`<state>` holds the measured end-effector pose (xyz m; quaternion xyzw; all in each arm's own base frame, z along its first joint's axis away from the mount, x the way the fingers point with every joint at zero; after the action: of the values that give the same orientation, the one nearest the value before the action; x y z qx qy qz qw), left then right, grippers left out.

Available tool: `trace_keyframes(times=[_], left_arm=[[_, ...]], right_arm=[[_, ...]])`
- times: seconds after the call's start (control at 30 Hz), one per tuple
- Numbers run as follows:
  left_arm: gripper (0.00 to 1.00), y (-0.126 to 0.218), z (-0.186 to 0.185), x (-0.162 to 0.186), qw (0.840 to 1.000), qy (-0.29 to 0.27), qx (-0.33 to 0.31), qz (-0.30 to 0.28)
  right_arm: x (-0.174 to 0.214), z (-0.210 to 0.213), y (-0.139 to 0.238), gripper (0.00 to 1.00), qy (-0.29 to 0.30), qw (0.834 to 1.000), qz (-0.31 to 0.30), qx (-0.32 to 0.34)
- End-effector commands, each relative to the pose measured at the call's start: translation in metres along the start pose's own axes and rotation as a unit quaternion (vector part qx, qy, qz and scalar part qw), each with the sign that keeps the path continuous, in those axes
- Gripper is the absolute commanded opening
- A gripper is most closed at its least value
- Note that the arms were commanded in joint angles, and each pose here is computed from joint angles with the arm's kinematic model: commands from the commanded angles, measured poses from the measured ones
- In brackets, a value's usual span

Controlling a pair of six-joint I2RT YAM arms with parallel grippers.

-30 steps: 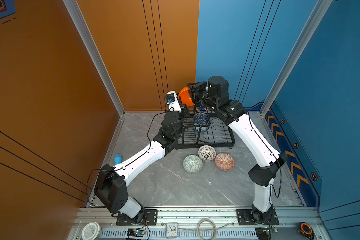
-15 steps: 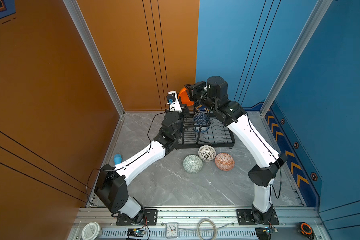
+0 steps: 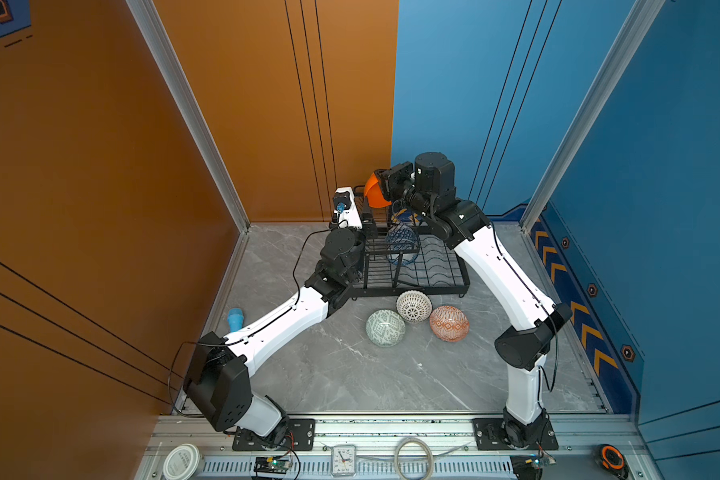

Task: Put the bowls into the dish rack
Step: 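Open the left gripper and draw it back while the right gripper holds the bowl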

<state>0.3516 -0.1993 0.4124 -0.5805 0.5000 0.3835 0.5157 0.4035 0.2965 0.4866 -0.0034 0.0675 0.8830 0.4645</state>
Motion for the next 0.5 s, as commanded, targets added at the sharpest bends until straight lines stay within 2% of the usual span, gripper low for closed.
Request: trace_keyframes(times=[0.0,0.03,0.07,0.3,0.47], left_arm=[[0.71,0.009,0.011,-0.021,0.999,0.021,-0.014,-0.020],[0.81,0.011,0.012,-0.022,1.000,0.021,-0.014,-0.016],[1.00,0.013,0.013,-0.023,1.000,0.021,-0.015,-0.011],[0.98,0.023,0.023,-0.021,0.996,0.032,-0.004,0.079],[0.98,0.033,0.034,-0.018,0.990,0.034,-0.006,0.136]], right_arm=[[-0.008,0.013,0.002,0.00,0.022,0.999,-0.013,-0.036],[-0.010,0.014,0.002,0.00,0.022,0.999,-0.012,-0.038],[-0.013,0.016,0.003,0.00,0.022,0.999,-0.013,-0.040],[-0.032,0.026,0.016,0.00,0.044,0.997,-0.021,-0.055],[-0.054,0.018,0.034,0.00,0.076,0.995,-0.044,-0.036]])
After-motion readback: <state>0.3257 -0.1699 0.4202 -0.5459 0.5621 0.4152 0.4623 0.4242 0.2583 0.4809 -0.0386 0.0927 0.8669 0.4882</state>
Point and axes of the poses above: each gripper's point midway between its finger pads, its own y axis back along the fingers, its own z axis along the line the jaws close on, x = y × z, the point moved 7 cm from there along y, back along the fingers, and after that the axes turned 3 degrees about -y, right-handed, at the moved point
